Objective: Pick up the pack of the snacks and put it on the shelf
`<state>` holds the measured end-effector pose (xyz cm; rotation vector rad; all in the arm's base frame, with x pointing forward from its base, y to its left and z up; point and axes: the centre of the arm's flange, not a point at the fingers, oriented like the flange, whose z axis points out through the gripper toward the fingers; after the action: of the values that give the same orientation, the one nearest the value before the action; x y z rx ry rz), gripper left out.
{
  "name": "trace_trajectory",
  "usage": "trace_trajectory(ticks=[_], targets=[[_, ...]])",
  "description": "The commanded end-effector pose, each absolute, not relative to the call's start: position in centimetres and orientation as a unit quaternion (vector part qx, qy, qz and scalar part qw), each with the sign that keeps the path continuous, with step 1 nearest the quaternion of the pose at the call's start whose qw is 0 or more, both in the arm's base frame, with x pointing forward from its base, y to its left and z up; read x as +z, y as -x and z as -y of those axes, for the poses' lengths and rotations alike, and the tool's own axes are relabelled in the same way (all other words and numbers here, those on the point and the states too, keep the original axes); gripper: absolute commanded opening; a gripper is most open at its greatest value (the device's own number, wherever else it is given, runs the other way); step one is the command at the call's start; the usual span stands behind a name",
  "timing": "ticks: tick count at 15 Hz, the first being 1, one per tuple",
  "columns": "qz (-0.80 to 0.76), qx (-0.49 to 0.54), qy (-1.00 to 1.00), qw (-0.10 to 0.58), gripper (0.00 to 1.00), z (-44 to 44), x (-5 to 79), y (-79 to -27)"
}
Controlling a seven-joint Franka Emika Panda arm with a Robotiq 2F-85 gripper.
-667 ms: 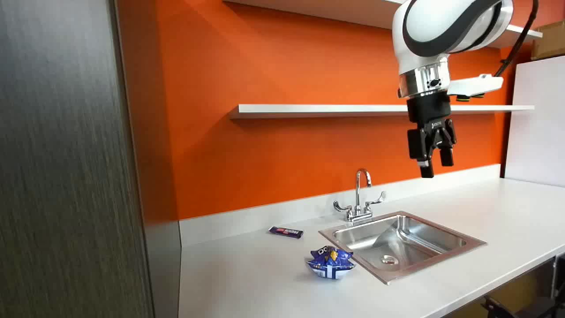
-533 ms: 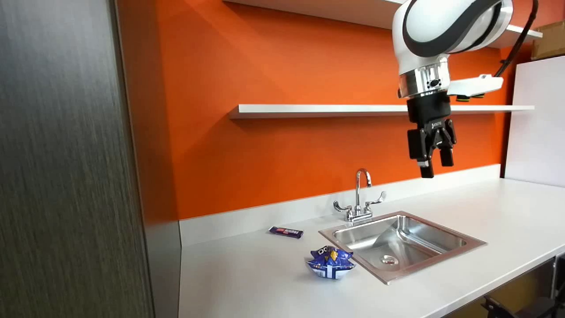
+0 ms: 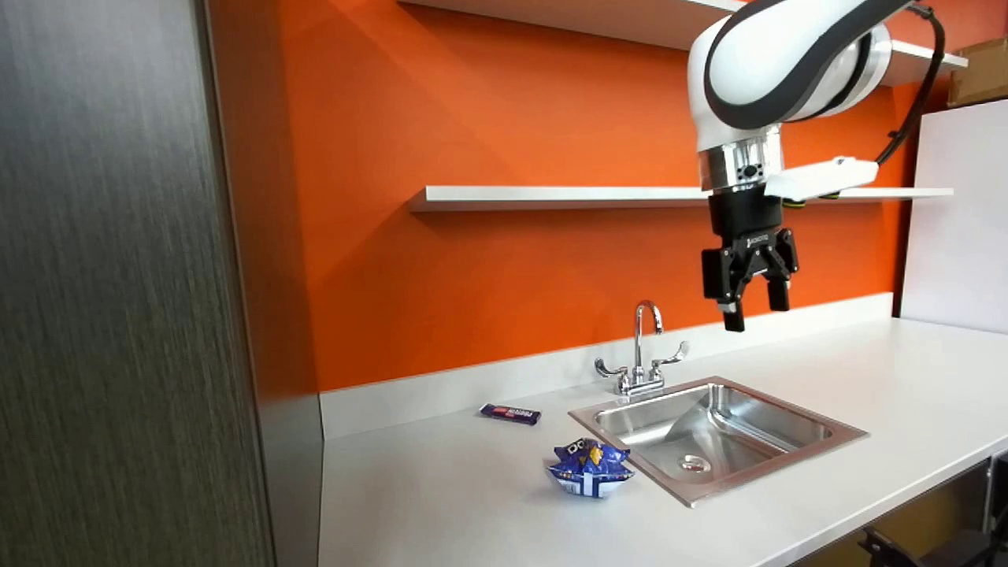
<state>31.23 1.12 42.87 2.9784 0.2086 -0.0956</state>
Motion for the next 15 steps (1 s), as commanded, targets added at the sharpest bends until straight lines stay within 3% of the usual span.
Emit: trace_trajectory(ticks=[1,15], targets=[[-0.003,-0.019,-0.996,0.084,1.00,-3.3,38.9,-33.6],[0.066,0.012,-0.996,0.065,1.00,-10.7,28.1,-41.8]])
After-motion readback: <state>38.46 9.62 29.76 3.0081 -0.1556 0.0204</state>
